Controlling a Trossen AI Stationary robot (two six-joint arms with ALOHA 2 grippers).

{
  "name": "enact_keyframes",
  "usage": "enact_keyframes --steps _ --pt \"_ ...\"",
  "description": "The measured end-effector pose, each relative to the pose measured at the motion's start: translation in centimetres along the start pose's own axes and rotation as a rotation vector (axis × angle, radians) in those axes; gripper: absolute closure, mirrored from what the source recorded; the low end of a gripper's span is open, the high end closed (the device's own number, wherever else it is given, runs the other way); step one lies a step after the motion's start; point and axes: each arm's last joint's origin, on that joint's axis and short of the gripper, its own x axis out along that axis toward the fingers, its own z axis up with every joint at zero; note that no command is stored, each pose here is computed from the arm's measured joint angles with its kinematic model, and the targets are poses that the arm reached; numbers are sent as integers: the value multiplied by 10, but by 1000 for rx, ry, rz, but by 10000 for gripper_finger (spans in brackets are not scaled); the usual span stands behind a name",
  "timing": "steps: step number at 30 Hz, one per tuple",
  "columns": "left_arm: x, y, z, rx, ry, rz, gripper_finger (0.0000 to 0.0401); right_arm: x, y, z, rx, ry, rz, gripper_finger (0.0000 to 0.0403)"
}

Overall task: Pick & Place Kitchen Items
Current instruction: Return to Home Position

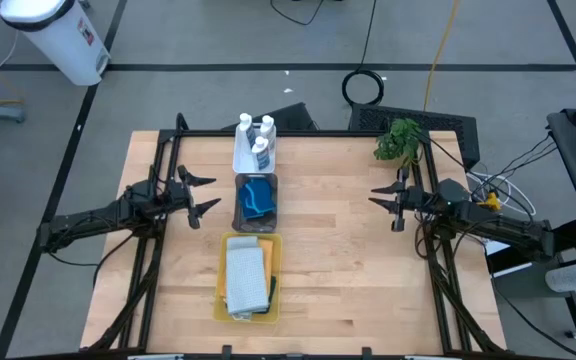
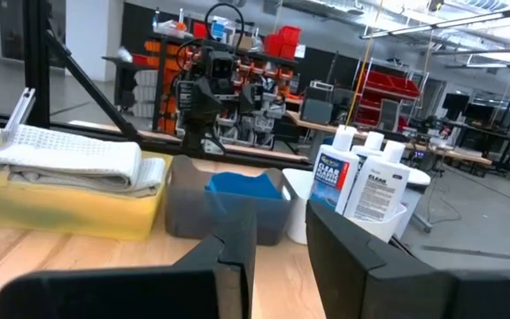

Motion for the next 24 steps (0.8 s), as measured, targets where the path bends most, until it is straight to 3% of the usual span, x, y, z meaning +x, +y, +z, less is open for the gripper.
enact_keyframes --steps 24 --pt "0 0 0 0 0 0 116 0 0 1 -3 -13 -5 328"
